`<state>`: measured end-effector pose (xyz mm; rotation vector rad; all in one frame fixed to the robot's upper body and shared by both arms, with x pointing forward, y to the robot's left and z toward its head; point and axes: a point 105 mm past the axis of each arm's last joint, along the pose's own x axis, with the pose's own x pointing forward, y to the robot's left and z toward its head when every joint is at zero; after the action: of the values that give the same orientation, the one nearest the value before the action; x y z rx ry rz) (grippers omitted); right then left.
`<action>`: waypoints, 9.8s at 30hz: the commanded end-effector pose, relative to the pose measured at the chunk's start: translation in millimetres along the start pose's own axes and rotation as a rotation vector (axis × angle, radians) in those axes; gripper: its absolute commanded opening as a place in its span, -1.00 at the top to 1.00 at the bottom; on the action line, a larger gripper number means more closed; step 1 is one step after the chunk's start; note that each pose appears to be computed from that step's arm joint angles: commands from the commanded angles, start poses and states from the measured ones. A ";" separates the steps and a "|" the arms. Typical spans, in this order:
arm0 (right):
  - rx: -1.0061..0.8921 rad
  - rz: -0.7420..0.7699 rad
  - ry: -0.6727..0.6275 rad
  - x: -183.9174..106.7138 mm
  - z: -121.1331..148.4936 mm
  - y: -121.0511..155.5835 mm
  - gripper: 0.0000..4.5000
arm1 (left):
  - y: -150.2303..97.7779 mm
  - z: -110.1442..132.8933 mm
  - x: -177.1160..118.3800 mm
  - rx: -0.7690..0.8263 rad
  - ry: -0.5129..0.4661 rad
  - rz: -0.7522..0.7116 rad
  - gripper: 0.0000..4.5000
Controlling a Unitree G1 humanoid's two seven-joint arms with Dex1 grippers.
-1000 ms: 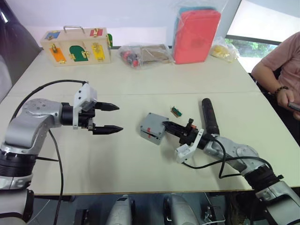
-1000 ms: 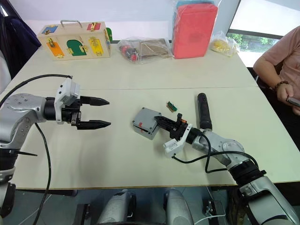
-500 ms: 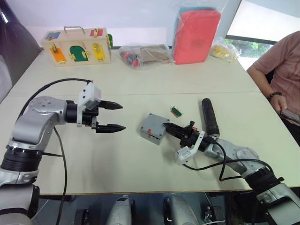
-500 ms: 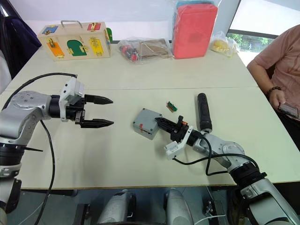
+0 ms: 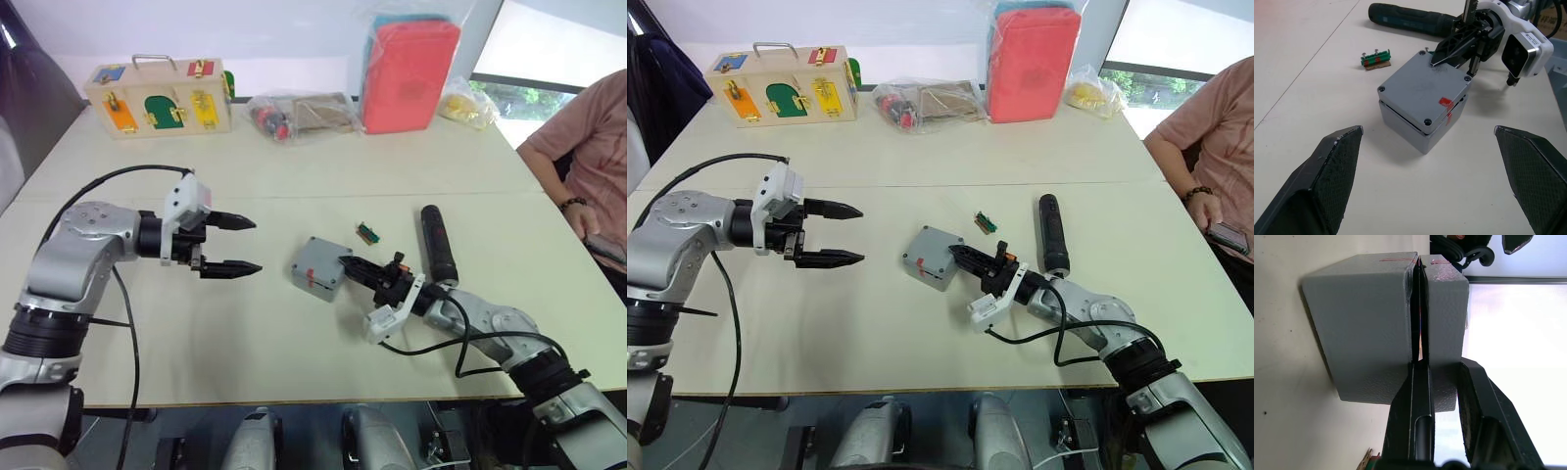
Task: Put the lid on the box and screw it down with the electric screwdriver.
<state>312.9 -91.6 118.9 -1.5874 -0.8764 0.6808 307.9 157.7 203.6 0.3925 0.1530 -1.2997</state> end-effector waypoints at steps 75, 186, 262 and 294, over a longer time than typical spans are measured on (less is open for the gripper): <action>0.068 0.124 -0.016 -36.8 -0.4 7.4 -0.97 | -8.9 -83.6 127.1 0.053 0.149 -0.122 1.00; 0.592 -0.018 0.128 -26.4 -16.0 -51.4 -0.97 | -2.4 3.6 102.5 0.035 -0.146 0.011 1.00; 1.580 0.236 0.292 -45.2 1.5 -31.2 0.42 | -54.4 -56.4 11.1 -0.086 0.129 0.113 1.00; 1.786 0.021 0.630 -66.7 -37.1 1.8 -0.96 | -49.0 7.9 32.5 0.002 -0.051 0.101 1.00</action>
<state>305.0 -170.1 113.4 -0.0782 0.3711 0.5520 271.7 118.0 184.1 0.3381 0.1226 -1.2045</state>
